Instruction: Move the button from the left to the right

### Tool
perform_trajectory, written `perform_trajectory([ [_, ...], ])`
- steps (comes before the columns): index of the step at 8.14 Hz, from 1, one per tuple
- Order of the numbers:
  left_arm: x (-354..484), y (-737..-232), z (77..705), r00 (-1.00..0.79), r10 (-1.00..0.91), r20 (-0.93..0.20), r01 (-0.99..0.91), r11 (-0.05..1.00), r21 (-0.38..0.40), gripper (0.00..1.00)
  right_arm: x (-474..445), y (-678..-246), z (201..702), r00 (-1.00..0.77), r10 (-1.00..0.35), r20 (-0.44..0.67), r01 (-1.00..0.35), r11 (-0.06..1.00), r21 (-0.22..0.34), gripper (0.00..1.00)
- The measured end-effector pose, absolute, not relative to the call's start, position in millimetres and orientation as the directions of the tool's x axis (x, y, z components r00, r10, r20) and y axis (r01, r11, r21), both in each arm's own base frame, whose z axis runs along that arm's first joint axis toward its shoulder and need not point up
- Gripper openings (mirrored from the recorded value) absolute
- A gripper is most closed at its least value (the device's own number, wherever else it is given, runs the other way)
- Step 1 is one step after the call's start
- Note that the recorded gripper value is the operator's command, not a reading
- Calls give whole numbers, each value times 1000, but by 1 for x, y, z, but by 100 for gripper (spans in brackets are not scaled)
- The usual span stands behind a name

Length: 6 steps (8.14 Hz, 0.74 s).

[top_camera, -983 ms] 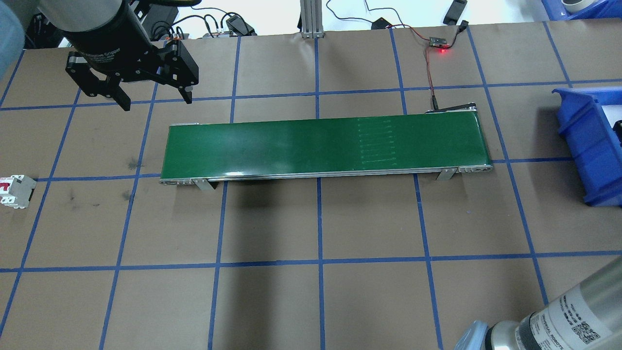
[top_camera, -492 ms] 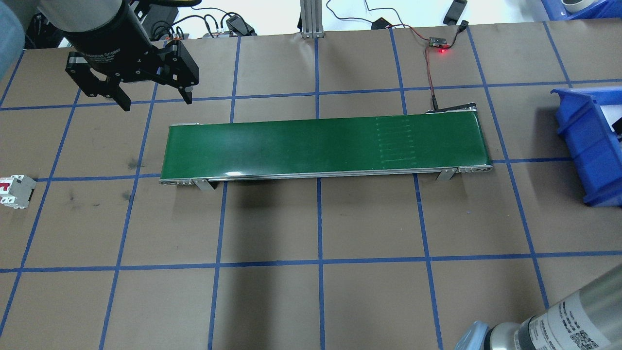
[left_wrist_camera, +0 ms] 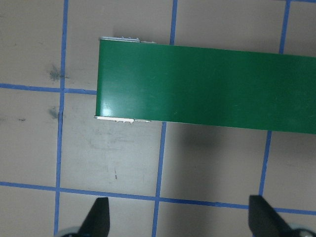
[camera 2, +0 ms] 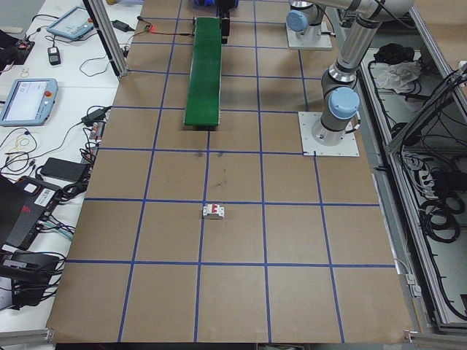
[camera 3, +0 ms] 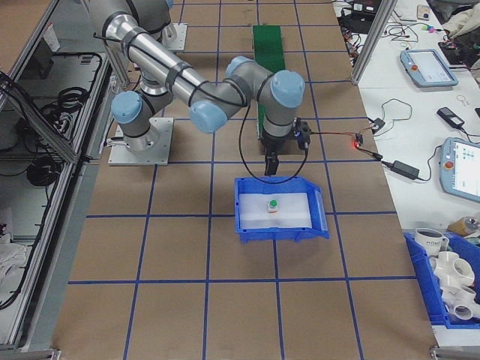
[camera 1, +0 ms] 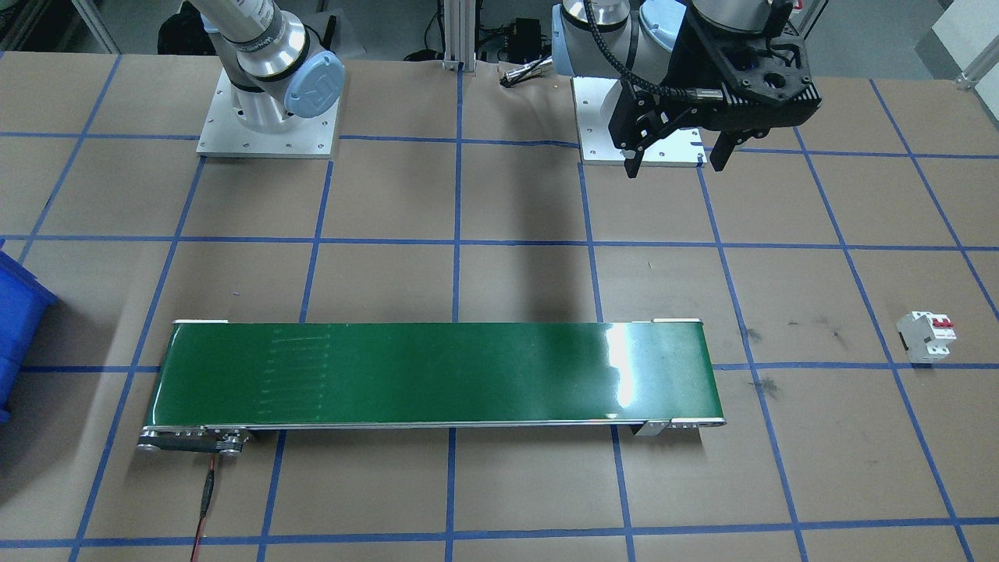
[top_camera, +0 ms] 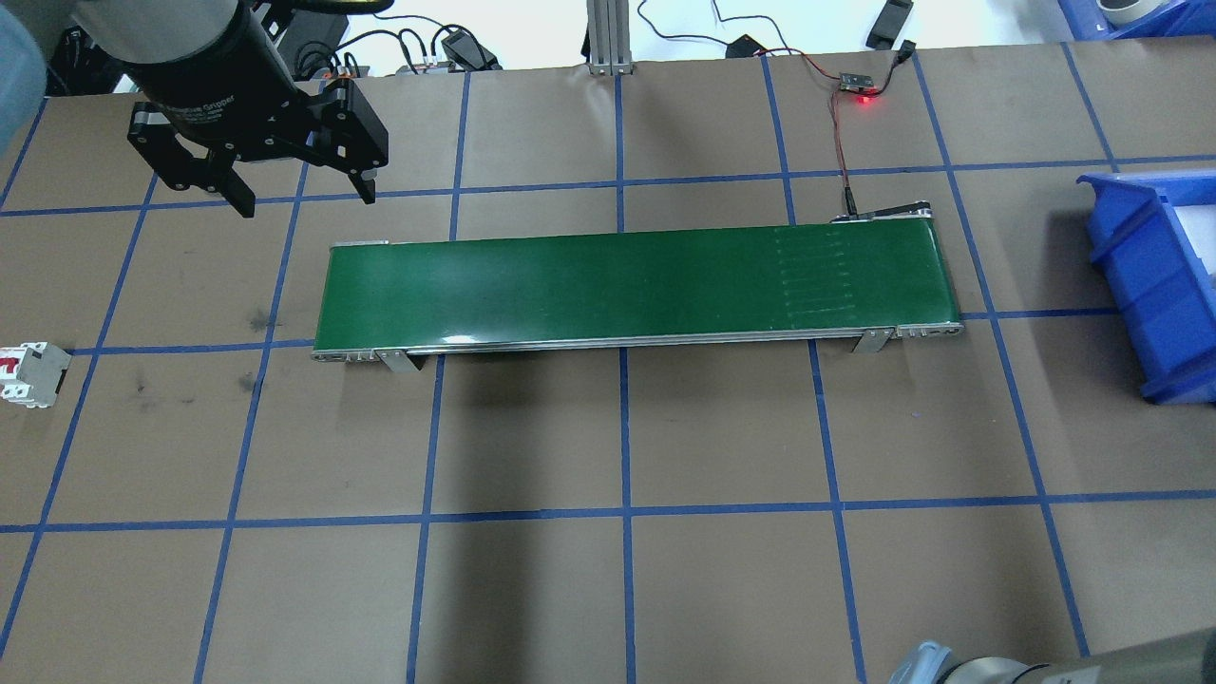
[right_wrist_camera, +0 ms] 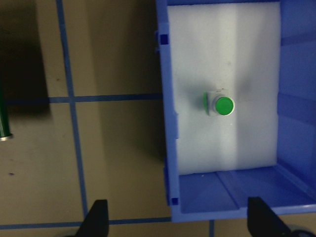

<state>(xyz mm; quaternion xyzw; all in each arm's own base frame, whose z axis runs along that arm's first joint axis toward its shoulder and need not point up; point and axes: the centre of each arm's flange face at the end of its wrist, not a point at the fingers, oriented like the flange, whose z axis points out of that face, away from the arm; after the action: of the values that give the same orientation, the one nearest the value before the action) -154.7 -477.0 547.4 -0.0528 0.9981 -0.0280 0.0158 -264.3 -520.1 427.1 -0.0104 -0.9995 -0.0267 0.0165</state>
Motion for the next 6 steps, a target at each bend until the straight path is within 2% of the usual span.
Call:
perform_trajectory([
  [2, -155, -477, 548, -994, -106, -29, -104, 993, -58, 100, -162, -517, 478, -995, 93, 42, 94, 995, 32, 100],
  [4, -155, -477, 548, -994, -106, -30, -104, 993, -58, 100, -55, -514, 508, -990, 132, 49, 132, 991, 2, 100],
  [6, -155, -477, 548, -994, -106, -30, -104, 993, -58, 100, 46, -506, 521, -996, 84, 41, 82, 996, -28, 100],
])
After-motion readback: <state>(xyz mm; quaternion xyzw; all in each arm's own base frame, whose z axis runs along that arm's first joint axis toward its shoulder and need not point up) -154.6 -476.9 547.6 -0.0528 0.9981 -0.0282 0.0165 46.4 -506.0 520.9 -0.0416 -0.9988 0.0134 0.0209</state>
